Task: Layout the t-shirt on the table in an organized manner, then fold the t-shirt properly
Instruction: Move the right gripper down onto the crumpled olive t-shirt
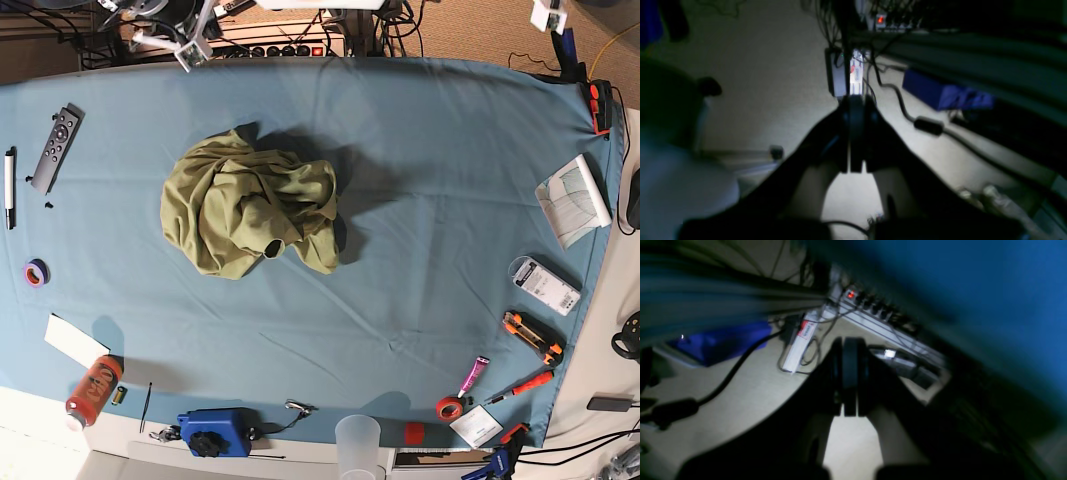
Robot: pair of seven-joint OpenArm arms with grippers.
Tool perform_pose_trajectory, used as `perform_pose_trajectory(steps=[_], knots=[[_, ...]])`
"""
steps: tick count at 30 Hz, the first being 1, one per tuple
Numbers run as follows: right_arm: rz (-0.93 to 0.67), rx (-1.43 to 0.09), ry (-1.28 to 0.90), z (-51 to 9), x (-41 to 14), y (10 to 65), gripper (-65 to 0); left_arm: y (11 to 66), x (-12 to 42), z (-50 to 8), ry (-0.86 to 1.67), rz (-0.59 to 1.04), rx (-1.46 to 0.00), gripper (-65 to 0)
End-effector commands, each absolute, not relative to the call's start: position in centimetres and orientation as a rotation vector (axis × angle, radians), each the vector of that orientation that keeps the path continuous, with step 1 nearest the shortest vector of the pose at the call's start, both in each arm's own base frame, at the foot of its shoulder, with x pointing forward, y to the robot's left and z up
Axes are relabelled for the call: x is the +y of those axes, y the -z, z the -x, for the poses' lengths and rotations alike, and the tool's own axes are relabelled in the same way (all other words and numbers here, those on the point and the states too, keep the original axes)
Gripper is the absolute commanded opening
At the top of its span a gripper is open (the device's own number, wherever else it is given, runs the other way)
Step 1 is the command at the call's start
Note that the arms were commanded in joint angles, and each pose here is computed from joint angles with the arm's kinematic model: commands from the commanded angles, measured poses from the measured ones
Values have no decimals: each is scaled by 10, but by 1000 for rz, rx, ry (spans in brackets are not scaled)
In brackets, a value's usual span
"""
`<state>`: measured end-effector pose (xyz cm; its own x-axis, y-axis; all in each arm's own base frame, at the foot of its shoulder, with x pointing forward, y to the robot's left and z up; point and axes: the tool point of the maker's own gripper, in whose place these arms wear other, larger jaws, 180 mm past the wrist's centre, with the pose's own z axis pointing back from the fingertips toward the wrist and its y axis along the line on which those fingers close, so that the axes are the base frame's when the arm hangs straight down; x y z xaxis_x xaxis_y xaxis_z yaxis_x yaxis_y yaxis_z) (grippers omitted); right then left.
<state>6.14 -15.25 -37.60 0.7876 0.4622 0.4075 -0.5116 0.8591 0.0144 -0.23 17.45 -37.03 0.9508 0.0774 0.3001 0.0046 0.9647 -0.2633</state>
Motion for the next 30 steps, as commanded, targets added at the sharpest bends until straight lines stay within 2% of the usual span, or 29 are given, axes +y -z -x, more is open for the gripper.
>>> perform_pose_trajectory(steps=[1, 10, 18, 19, 22, 23, 24, 26, 30], knots=[[-129, -461, -547, -71, -147, 363, -650, 360, 170, -5, -18, 276, -348, -650], [-80, -661, -588, -129, -139, 330, -650, 318, 156, -77, 59, 288, -622, -650], [53, -721, -640, -155, -154, 321, -650, 309, 156, -105, 71, 287, -717, -650], [60, -724, -643, -156, -155, 321, -608, 308, 156, -108, 72, 288, -729, -645], [75, -739, -653, -159, -156, 319, -398, 302, 155, -119, 71, 291, -781, -554], [78, -747, -655, -160, -156, 318, -349, 299, 156, -122, 70, 291, -799, -520], [80, -756, -658, -161, -156, 317, -326, 298, 156, -125, 70, 291, -810, -490], [75, -787, -660, -166, -153, 313, -325, 296, 156, -131, 74, 291, -829, -449], [98, -864, -661, -190, -153, 299, -326, 289, 156, -145, 83, 289, -879, -439]])
